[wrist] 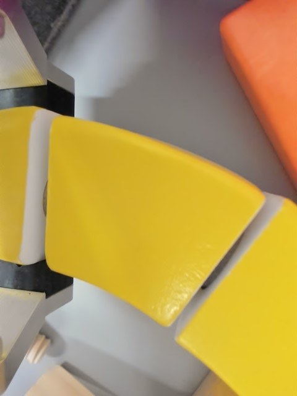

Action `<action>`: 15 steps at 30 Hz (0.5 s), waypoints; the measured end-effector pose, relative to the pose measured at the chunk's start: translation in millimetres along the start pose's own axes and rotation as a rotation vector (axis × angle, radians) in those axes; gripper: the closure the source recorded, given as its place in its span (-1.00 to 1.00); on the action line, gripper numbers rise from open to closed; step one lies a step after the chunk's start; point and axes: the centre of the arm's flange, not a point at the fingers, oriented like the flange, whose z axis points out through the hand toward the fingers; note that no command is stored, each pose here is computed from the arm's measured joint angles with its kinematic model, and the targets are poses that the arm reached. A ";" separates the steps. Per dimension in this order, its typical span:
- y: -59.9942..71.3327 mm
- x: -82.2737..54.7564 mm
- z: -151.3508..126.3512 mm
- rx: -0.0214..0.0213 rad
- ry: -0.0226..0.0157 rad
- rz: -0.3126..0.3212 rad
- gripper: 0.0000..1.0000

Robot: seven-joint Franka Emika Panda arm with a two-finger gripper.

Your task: Pick an object from the bin

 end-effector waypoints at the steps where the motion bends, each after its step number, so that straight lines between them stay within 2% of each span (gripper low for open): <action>1: 0.0 0.0 -2.4 0.0004 -0.0003 0.000 1.00; 15: -0.2 -0.2 -40.2 0.0018 0.0000 0.000 1.00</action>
